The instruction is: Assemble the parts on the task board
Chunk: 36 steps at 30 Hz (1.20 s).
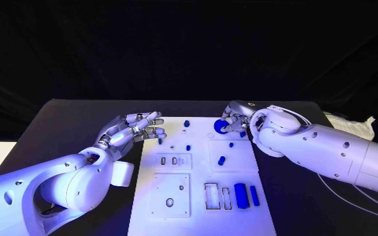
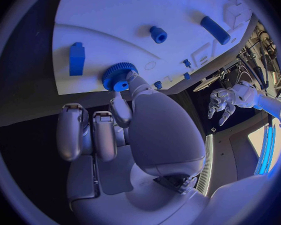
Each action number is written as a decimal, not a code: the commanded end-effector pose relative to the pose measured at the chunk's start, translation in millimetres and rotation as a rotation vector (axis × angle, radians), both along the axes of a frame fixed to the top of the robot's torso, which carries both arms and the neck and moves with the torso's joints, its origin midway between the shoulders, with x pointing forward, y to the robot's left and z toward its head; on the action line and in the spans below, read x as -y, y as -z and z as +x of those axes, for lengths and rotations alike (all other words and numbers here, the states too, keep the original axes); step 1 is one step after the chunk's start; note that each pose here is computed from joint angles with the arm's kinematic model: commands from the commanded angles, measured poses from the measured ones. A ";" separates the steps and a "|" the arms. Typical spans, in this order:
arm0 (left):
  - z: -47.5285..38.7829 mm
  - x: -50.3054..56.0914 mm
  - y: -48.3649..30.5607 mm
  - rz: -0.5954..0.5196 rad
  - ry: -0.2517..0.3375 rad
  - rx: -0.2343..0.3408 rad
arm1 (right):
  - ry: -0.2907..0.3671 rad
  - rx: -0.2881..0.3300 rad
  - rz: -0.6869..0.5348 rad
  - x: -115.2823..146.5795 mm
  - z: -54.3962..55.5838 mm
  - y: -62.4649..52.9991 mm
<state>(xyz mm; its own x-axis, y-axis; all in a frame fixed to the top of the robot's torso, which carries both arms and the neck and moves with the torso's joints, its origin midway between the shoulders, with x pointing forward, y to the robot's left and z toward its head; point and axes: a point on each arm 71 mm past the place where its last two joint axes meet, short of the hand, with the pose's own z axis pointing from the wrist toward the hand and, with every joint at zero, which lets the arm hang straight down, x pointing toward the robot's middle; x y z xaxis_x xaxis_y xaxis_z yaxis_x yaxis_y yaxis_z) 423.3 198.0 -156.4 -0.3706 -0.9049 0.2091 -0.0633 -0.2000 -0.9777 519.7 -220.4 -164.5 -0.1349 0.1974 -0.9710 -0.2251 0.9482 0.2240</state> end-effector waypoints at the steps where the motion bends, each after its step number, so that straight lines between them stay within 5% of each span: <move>1: -0.3 2.4 -1.4 -0.013 0.019 0.006 | -0.026 0.140 0.021 -9.4 -5.3 -9.7; 8: 0.1 2.5 -1.2 -0.014 0.019 0.006 | -0.090 0.220 0.071 -37.0 -20.0 -22.3; 16: 0.0 3.9 -1.2 -0.015 0.023 0.006 | -0.167 0.213 0.083 -75.4 -29.6 -25.8; 36: 0.7 5.0 -0.8 -0.016 0.026 0.005 | -0.214 0.118 0.026 -117.2 -22.7 -0.3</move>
